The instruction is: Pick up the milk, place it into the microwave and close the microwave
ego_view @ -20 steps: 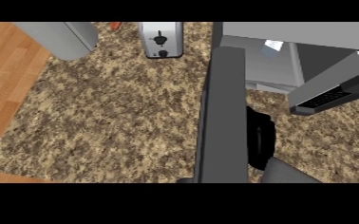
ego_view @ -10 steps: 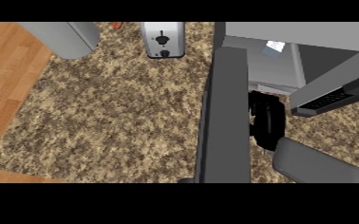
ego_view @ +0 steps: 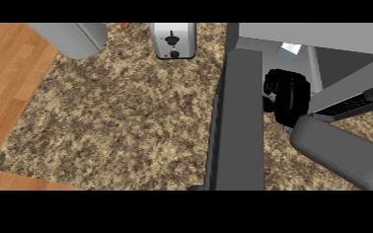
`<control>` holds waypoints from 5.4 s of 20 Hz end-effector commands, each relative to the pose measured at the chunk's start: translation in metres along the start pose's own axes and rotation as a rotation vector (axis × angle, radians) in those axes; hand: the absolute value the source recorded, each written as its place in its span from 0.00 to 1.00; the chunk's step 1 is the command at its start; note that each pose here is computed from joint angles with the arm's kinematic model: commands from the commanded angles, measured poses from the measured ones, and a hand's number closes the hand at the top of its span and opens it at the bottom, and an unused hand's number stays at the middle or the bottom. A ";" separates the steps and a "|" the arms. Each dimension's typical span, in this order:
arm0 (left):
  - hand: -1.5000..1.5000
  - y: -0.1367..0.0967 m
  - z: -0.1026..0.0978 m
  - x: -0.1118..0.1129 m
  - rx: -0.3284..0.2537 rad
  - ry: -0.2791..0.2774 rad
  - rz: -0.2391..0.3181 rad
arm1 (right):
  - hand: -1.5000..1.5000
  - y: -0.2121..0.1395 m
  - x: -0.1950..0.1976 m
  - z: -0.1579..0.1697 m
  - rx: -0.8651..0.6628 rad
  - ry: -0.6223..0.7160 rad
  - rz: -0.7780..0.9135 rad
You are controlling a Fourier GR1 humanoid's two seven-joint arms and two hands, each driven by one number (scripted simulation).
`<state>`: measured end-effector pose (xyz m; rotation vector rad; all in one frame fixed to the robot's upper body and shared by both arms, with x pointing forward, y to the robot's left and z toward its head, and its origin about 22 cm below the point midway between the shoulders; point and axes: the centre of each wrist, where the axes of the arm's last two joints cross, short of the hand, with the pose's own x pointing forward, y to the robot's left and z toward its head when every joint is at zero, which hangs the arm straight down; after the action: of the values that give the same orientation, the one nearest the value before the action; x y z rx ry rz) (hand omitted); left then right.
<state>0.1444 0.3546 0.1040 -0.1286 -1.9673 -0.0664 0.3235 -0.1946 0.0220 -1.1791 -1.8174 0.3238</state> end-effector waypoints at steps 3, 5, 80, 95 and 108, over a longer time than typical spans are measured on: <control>0.00 0.003 -0.004 -0.003 -0.012 0.000 -0.003 | 1.00 0.009 -0.003 -0.029 -0.095 -0.029 0.015; 0.00 0.001 -0.005 -0.003 -0.016 -0.005 0.004 | 1.00 0.010 -0.008 -0.037 -0.114 -0.038 0.049; 1.00 -0.140 -0.082 -0.056 -0.589 0.107 0.019 | 0.00 -0.072 0.093 0.157 0.319 0.140 -0.681; 1.00 -0.229 -0.087 -0.134 -0.695 0.191 -0.106 | 0.00 -0.133 0.085 0.186 0.378 0.000 -0.728; 1.00 -0.274 -0.073 -0.181 -0.651 0.196 -0.107 | 0.00 -0.169 0.102 0.178 0.385 -0.117 -0.862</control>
<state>0.2473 0.0805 -0.0129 -0.4342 -1.7680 -0.7218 0.0810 -0.1527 0.0767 -0.1377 -2.0585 0.2475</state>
